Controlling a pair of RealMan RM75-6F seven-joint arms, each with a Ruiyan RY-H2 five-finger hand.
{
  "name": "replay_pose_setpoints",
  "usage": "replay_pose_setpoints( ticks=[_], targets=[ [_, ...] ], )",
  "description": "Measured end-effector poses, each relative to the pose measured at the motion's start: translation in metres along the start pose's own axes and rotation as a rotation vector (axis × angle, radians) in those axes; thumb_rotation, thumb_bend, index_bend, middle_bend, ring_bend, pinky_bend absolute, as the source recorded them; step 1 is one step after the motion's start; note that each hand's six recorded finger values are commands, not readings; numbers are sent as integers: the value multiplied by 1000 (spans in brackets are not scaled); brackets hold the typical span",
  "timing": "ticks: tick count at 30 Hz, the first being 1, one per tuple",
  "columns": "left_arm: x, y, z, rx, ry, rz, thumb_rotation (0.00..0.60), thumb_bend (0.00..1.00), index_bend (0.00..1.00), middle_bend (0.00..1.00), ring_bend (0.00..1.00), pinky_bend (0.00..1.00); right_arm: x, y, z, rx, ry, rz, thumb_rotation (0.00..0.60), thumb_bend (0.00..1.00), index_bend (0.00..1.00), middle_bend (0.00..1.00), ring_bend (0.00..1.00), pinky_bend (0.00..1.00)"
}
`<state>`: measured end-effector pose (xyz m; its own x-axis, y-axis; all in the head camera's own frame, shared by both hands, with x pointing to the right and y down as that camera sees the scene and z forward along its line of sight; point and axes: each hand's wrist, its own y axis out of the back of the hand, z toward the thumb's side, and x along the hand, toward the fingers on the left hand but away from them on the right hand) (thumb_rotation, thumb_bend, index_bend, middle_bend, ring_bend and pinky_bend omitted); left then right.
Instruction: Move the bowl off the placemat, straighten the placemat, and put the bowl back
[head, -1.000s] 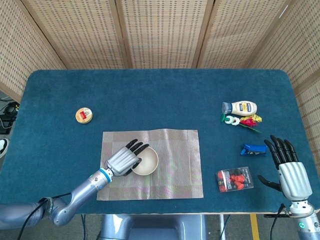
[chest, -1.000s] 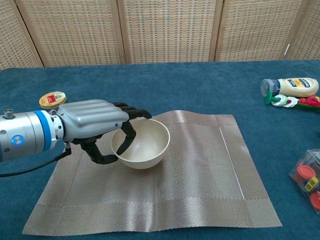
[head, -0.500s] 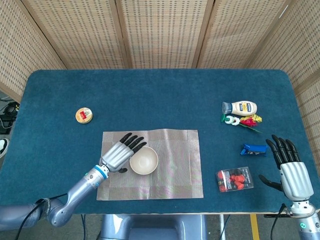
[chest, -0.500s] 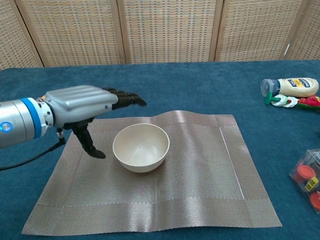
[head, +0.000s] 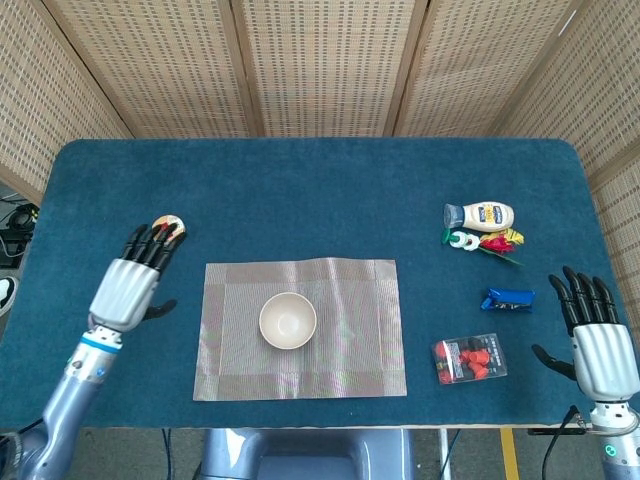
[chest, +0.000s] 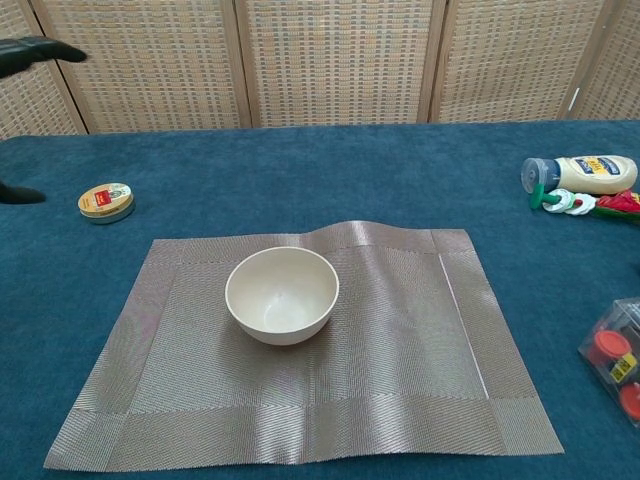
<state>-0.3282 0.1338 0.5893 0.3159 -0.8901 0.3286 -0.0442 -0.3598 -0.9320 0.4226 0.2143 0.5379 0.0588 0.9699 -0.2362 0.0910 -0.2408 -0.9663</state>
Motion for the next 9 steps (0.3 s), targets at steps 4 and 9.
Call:
replay_pose_setpoints(
  ticks=[4, 9],
  targets=[
    [-47, 7, -40, -10, 115, 35, 600, 0, 0, 0, 0, 0, -1, -1, -7, 40, -28, -1, 600, 0, 23, 0, 0, 0],
    [-97, 8, -66, -21, 192, 43, 600, 0, 0, 0, 0, 0, 0, 0, -7, 52, -15, 2, 600, 0, 23, 0, 0, 0]
  ],
)
